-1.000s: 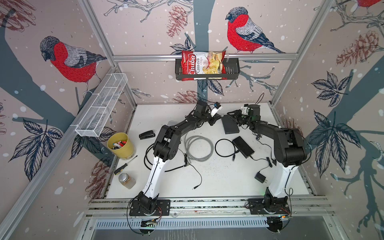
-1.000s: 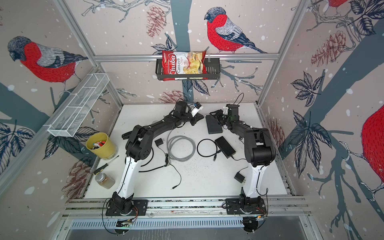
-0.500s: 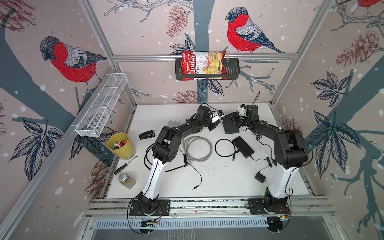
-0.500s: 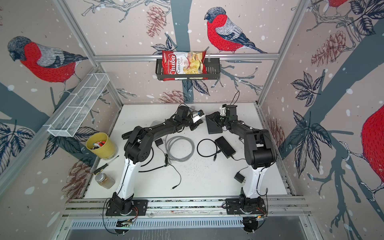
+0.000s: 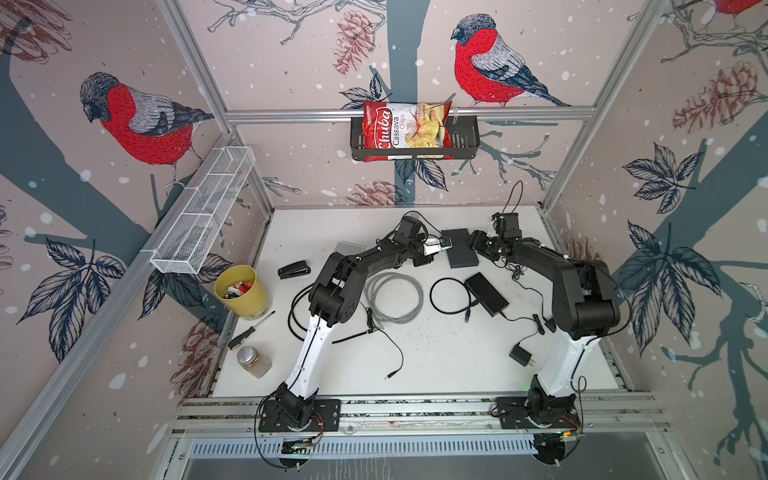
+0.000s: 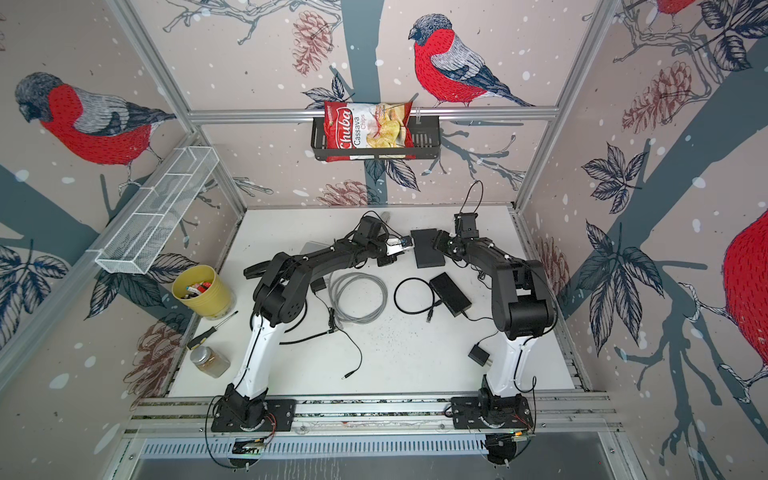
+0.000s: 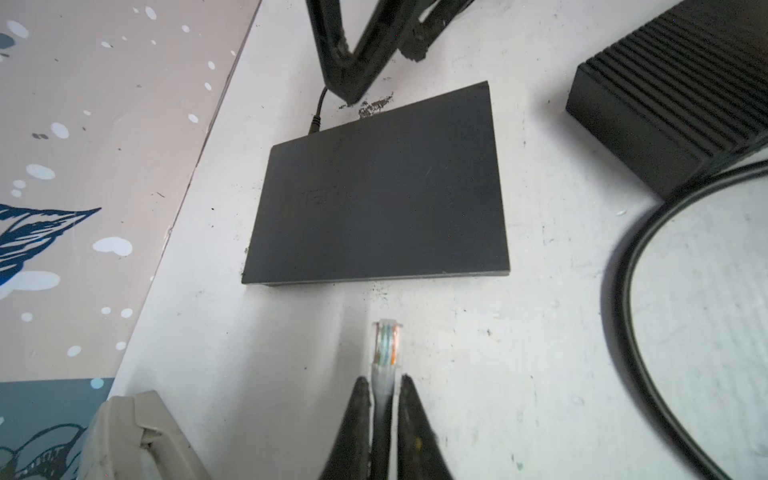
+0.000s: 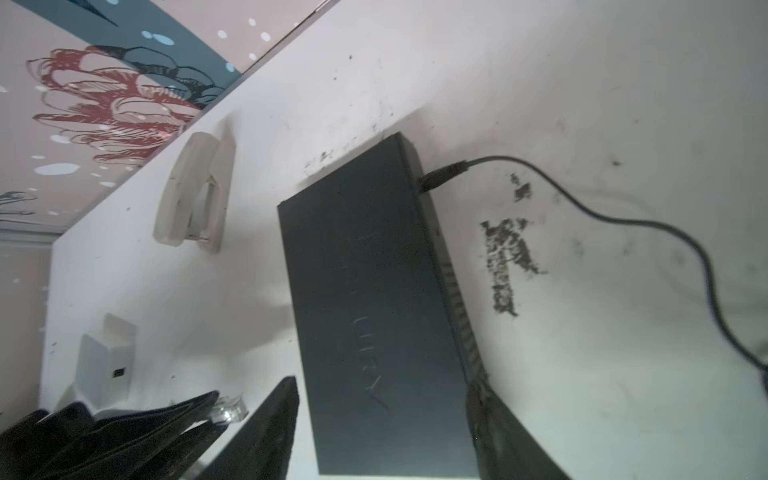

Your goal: Insert the plug into the switch port

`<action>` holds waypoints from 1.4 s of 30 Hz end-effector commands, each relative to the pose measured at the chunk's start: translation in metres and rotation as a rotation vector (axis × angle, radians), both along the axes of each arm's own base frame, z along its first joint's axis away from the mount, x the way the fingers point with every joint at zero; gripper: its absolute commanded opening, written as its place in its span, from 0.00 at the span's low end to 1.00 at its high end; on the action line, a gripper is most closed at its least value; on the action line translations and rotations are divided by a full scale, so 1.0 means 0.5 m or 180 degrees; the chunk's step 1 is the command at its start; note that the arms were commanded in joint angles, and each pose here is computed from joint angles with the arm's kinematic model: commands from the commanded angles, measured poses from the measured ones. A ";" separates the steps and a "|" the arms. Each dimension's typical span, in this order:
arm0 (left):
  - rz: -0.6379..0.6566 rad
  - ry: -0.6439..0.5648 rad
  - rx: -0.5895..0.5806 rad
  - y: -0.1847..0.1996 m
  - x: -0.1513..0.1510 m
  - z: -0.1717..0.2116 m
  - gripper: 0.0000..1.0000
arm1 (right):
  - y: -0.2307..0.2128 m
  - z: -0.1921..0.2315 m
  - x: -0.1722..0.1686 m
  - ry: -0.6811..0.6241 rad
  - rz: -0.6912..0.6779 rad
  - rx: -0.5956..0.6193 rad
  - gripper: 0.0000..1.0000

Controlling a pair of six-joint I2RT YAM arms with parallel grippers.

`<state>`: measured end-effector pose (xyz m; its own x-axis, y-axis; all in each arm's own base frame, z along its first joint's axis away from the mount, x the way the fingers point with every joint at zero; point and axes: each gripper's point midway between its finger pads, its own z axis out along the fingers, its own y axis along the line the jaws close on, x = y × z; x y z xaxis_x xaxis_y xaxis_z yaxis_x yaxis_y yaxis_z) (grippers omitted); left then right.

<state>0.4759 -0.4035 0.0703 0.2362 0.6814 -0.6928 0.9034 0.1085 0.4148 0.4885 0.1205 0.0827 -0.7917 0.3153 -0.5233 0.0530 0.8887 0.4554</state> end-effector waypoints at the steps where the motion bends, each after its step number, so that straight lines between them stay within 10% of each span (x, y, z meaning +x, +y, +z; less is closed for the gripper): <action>1: -0.0155 0.0135 0.0342 0.002 -0.027 -0.045 0.06 | -0.034 -0.026 -0.003 0.0083 -0.0077 -0.0385 0.68; 25: 0.1010 0.0864 0.0625 0.002 -0.006 -0.064 0.07 | -0.008 -0.060 0.009 0.0164 0.0181 -0.0224 0.74; 42: 0.1381 0.1482 0.0070 -0.034 -0.050 -0.078 0.06 | -0.016 -0.099 0.009 0.0328 0.0490 -0.0347 0.77</action>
<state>0.4537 -0.4108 0.0265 -0.3892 0.6872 -0.6134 0.8636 0.5040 0.0166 0.4988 0.1118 0.0420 -0.8560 0.1855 -0.4826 -0.0151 0.9241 0.3819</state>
